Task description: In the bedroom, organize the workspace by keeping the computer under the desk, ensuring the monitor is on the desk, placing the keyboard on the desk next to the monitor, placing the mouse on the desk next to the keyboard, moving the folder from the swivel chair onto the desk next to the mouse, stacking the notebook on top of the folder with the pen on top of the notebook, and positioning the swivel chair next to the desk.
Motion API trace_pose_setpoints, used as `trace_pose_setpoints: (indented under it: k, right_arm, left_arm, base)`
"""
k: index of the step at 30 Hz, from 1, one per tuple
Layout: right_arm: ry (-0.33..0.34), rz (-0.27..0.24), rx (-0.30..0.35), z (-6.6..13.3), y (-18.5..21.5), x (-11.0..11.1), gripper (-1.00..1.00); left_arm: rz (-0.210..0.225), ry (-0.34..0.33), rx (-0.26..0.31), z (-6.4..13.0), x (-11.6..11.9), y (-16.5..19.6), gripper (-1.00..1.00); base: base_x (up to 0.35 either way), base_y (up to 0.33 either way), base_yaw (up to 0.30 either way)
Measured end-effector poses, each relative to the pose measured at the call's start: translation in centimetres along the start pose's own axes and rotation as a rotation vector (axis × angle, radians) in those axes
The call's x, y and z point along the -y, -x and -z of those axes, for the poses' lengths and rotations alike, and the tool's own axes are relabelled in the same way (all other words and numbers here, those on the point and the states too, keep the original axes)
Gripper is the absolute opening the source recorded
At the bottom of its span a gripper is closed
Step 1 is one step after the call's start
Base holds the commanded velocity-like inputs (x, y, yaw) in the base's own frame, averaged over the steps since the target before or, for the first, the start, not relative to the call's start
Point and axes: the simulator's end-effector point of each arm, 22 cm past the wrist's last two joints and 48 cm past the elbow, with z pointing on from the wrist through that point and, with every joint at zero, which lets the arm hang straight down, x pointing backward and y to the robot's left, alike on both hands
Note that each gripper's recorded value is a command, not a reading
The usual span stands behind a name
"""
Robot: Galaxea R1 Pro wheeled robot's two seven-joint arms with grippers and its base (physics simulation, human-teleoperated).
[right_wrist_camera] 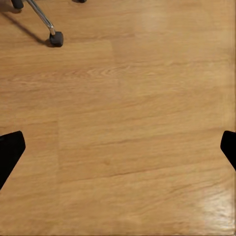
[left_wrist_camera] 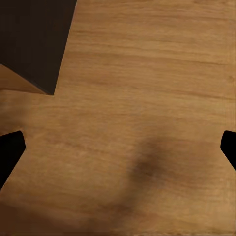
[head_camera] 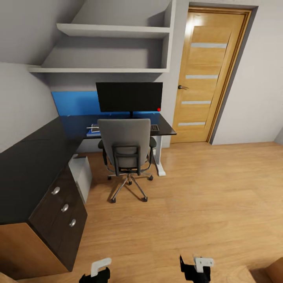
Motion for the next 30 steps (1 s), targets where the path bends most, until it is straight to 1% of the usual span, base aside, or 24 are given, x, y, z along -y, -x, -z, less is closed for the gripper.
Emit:
trace_pose_setpoints:
  k: [3, 6, 8, 11, 13, 21, 30]
  right_arm:
    - [-0.006, -0.004, -0.014, 0.6, -0.2, 0.3, 1.0]
    - [-0.005, -0.003, -0.019, 1.0, 0.1, 0.2, 1.0]
    - [-0.005, -0.003, -0.021, 1.2, 0.3, 0.2, 1.0]
    - [-0.005, -0.003, -0.03, 1.7, 0.3, 0.3, 1.0]
    - [-0.006, -0.002, -0.049, 2.5, -0.4, 0.3, 1.0]
    - [-0.006, 0.0, -0.078, 4.3, -1.0, 0.4, 1.0]
    - [-0.006, 0.0, -0.079, 5.2, 0.3, 0.4, 1.0]
  left_arm:
    - [-0.015, 0.023, -0.041, 1.2, -2.1, -3.8, 1.0]
    - [-0.016, 0.033, -0.046, 2.3, -3.3, -5.7, 1.0]
    - [-0.017, 0.043, -0.044, 2.8, -4.2, -6.2, 1.0]
    - [-0.027, 0.056, -0.043, 3.3, -5.6, -6.5, 1.0]
    - [-0.032, 0.06, -0.043, 3.5, -6.1, -6.5, 1.0]
    - [-0.036, 0.063, -0.043, 4.6, -6.5, -5.6, 1.0]
    - [-0.035, 0.066, -0.044, 5.8, -6.9, -4.5, 1.0]
  base:
    - [0.0, 0.0, 0.0]
    - [0.0, 0.0, 0.0]
    - [0.0, 0.0, 0.0]
    - [0.0, 0.0, 0.0]
    - [0.0, 0.0, 0.0]
    - [0.0, 0.0, 0.0]
    - [0.0, 0.0, 0.0]
